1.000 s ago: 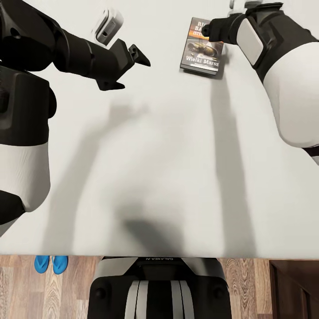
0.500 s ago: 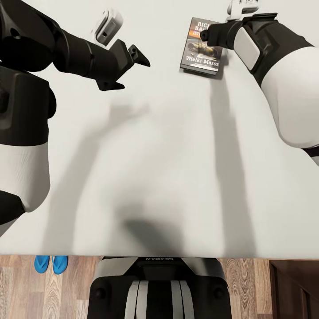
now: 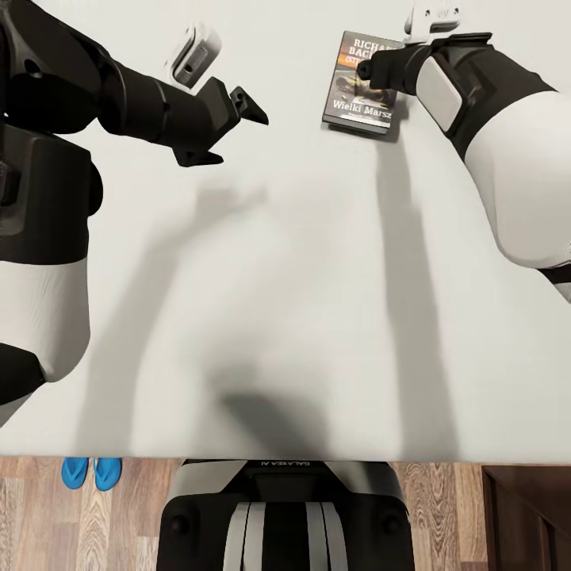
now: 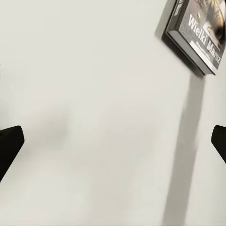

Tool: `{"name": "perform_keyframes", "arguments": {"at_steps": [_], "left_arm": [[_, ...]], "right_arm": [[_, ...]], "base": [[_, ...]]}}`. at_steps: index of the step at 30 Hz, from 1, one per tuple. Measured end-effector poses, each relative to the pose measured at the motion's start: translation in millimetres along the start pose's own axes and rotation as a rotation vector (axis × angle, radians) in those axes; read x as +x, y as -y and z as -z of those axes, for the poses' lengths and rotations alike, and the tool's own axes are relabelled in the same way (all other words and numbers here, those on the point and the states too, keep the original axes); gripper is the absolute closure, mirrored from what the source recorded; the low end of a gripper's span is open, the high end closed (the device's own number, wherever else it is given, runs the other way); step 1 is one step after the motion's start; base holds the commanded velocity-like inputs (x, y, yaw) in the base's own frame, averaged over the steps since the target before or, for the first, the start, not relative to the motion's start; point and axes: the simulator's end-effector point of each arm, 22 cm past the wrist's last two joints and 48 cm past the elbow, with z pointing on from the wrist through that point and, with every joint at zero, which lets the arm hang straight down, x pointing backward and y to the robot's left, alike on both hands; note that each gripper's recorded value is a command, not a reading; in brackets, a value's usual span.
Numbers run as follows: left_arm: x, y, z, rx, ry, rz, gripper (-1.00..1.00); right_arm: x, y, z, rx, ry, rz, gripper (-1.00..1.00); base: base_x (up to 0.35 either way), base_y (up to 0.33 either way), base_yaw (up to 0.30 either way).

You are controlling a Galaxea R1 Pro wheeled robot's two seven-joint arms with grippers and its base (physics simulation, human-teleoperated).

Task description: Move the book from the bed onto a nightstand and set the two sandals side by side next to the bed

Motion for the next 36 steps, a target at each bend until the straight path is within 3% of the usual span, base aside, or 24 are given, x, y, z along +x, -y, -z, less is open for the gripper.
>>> {"name": "perform_keyframes", "arguments": {"at_steps": [36], "left_arm": [[0.3, -1.2, -0.1, -0.002, -0.001, 0.002, -1.0]], "right_arm": [[0.3, 0.2, 0.2, 0.0, 0.003, -0.003, -1.0]], "base": [[-0.002, 0.0, 0.0]]}}
